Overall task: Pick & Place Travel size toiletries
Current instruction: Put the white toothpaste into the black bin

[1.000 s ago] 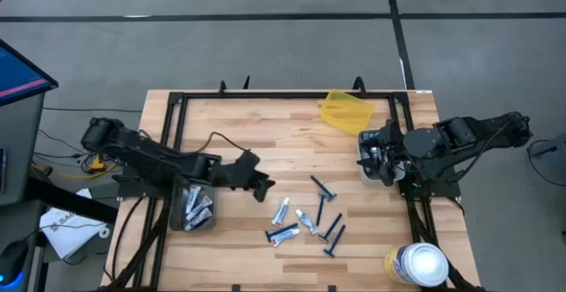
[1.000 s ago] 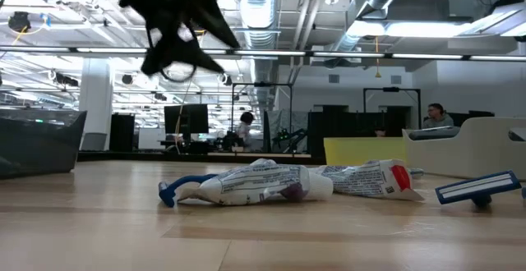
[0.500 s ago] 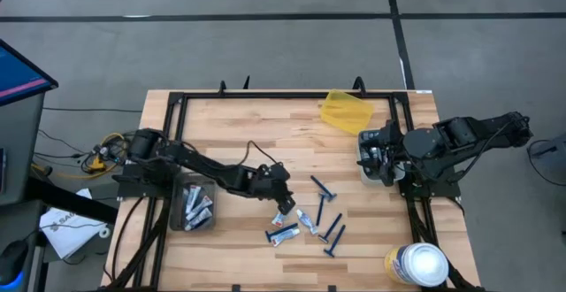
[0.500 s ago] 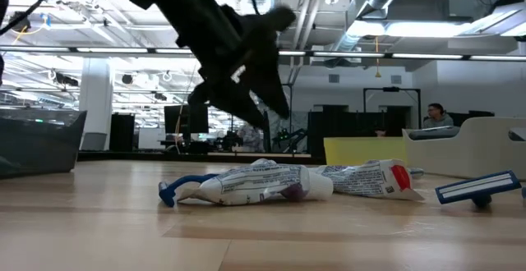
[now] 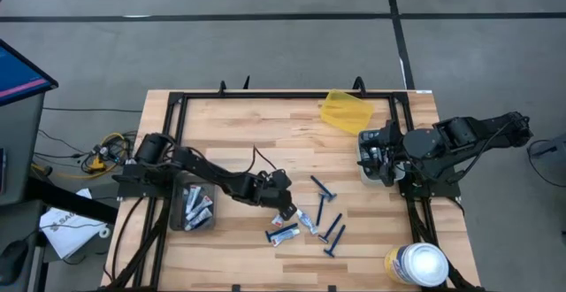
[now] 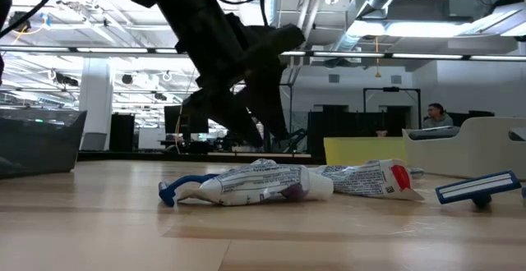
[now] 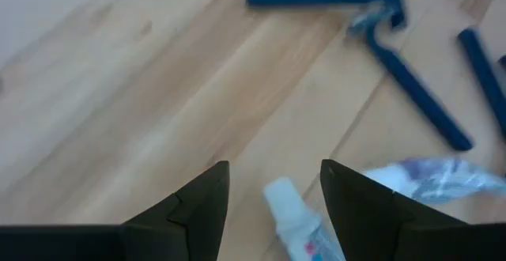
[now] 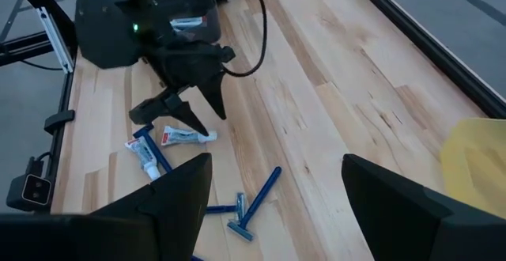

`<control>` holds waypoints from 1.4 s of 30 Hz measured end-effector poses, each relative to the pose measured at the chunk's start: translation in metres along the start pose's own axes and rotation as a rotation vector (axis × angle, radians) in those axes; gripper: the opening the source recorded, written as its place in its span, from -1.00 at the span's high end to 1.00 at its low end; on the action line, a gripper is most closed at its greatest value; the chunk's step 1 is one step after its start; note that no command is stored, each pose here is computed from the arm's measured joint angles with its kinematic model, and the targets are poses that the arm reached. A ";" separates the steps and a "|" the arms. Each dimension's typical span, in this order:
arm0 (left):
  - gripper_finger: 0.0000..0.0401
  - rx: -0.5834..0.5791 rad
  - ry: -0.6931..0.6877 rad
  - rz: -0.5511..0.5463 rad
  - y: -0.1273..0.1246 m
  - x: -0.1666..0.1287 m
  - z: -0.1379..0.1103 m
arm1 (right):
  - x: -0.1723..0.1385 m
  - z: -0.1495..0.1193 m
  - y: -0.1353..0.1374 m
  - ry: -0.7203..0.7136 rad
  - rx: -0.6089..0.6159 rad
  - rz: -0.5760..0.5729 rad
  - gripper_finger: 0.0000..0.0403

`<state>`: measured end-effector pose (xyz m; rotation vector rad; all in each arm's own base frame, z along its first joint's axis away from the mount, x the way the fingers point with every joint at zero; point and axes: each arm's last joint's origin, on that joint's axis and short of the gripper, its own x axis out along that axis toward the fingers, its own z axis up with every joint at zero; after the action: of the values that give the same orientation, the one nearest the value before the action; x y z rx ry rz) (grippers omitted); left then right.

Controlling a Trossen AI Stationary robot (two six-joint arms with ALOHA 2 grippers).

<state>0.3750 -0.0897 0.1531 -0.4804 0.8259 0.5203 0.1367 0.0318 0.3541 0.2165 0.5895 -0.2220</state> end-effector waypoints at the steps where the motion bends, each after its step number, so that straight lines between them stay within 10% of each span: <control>1: 0.03 -0.005 0.009 0.010 0.000 0.002 -0.003 | 0.000 0.000 0.000 0.000 -0.003 0.000 -0.37; 16: 0.06 0.004 0.063 0.076 0.003 0.030 -0.022 | 0.000 0.000 0.000 0.002 -0.019 -0.001 -0.37; 34: 0.93 -0.023 0.147 0.049 0.008 0.016 -0.017 | 0.000 -0.001 0.000 0.006 -0.025 -0.001 -0.37; 42: 0.57 0.512 0.068 -0.068 0.004 -0.027 0.008 | 0.000 -0.001 0.000 0.007 -0.028 -0.001 -0.37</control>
<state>0.3616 -0.0883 0.1776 -0.0535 0.9660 0.2150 0.1362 0.0317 0.3536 0.1901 0.5988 -0.2136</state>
